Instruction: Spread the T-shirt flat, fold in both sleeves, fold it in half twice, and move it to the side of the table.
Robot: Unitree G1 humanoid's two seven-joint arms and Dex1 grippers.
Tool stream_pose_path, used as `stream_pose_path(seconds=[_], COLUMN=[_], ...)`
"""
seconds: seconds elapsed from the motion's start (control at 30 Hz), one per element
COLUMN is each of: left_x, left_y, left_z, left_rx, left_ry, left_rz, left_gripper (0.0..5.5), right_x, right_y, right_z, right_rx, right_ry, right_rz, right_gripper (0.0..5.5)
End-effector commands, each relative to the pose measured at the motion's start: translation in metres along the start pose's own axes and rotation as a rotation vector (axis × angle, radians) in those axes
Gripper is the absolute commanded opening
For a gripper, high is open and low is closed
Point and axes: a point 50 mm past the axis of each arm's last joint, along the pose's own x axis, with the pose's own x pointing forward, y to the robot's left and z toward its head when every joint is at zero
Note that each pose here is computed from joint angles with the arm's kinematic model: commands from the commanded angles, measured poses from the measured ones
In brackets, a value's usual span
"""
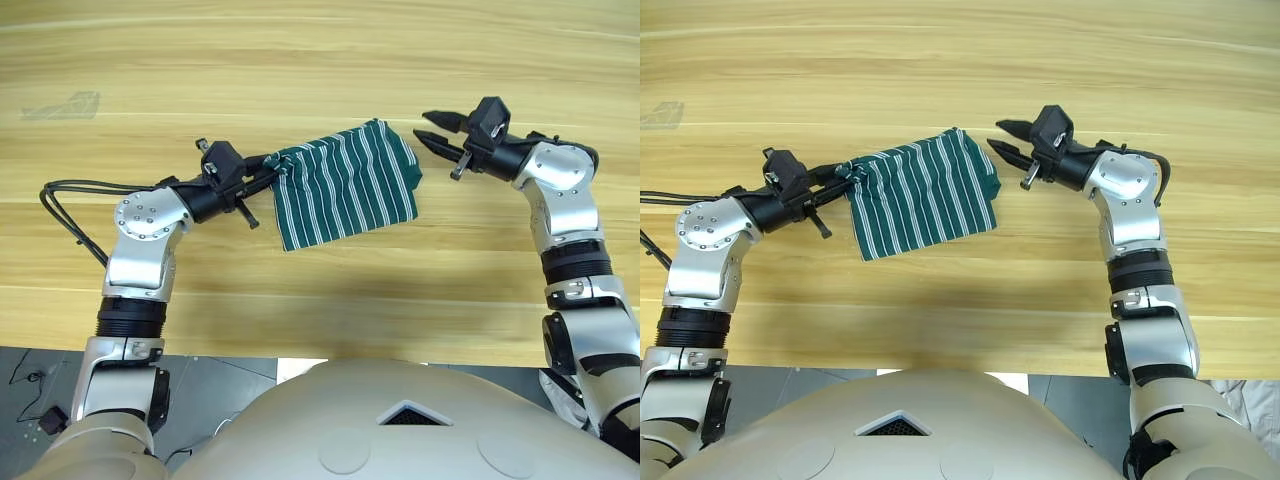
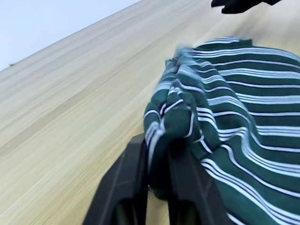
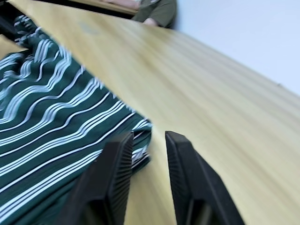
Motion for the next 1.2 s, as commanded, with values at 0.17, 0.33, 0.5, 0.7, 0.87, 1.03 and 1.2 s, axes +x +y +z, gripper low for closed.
stream_pose_path(seconds=[0.17,0.33,0.5,0.7,0.87,1.03,1.2], left_x=[0.013,0.019,-0.005,-0.044,-0.046,-0.032,-0.020], left_y=[0.026,0.024,0.059,0.078,0.067,0.051,0.042], left_z=[-0.012,-0.019,0.003,0.033,0.039,0.040,0.039], left_rx=[0.020,-0.026,0.027,0.101,0.084,0.061,0.050], left_ry=[0.001,-0.017,-0.132,-0.283,-0.324,-0.360,-0.366], left_rz=[0.336,0.371,0.772,1.143,1.143,1.070,0.991], left_gripper=[2.05,2.82,3.16,3.16,3.16,3.16,3.16], right_x=[0.006,0.015,0.036,0.076,0.103,0.125,0.128], right_y=[-0.018,-0.002,0.024,0.052,0.064,0.078,0.069], right_z=[0.005,0.005,0.017,0.030,0.028,0.018,0.005], right_rx=[-0.055,-0.059,-0.082,-0.248,-0.344,-0.415,-0.434], right_ry=[-0.062,-0.099,-0.162,-0.140,-0.070,0.054,0.189], right_rz=[-0.194,-0.126,0.052,0.296,0.370,0.401,0.302], right_gripper=[2.88,3.76,4.22,4.22,4.22,4.22,4.22])
